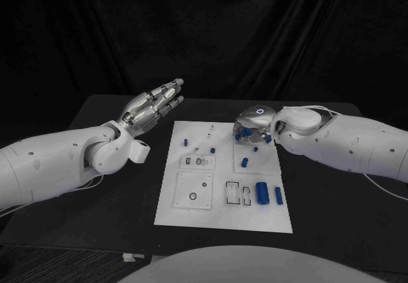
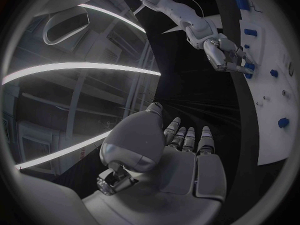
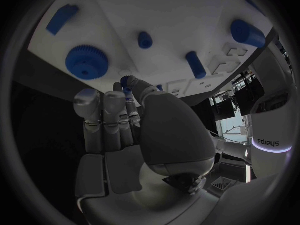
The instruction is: Assemble the parts on the task board
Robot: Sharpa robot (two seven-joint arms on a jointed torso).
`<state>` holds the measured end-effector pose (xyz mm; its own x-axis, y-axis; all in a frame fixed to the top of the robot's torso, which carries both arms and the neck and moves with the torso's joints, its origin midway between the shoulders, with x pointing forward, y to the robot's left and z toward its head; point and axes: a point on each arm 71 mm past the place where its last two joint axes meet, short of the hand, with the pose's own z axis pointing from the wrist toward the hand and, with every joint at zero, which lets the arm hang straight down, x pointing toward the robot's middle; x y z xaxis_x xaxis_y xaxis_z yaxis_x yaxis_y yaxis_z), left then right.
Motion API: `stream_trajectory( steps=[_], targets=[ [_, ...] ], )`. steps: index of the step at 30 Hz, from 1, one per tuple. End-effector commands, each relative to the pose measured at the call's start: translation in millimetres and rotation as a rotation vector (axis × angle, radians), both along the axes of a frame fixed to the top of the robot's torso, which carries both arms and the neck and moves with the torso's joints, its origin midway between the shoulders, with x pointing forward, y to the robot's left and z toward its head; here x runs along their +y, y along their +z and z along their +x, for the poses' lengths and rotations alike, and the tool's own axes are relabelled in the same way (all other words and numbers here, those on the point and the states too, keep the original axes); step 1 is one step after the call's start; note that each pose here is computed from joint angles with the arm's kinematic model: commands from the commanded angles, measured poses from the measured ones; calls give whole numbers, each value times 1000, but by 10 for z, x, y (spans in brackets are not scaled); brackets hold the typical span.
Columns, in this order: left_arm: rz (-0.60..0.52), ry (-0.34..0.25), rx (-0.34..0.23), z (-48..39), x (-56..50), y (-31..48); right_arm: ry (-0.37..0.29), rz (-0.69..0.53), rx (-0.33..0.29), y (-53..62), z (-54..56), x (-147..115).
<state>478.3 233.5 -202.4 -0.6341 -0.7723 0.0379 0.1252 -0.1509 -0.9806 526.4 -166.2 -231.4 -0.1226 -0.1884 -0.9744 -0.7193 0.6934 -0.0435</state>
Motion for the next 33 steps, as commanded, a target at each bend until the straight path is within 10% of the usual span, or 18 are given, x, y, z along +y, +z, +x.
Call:
stream_trajectory(
  steps=[1,14,33],
  targets=[
    [-26,-7,-23,-3,6,29,-34,73,-12,158,35,17],
    [-9,-4,-6,8,13,8,-49,89,-55,502,196,239],
    [-9,-16,-1,16,-46,2,-57,67,-51,338,376,629]
  ],
)
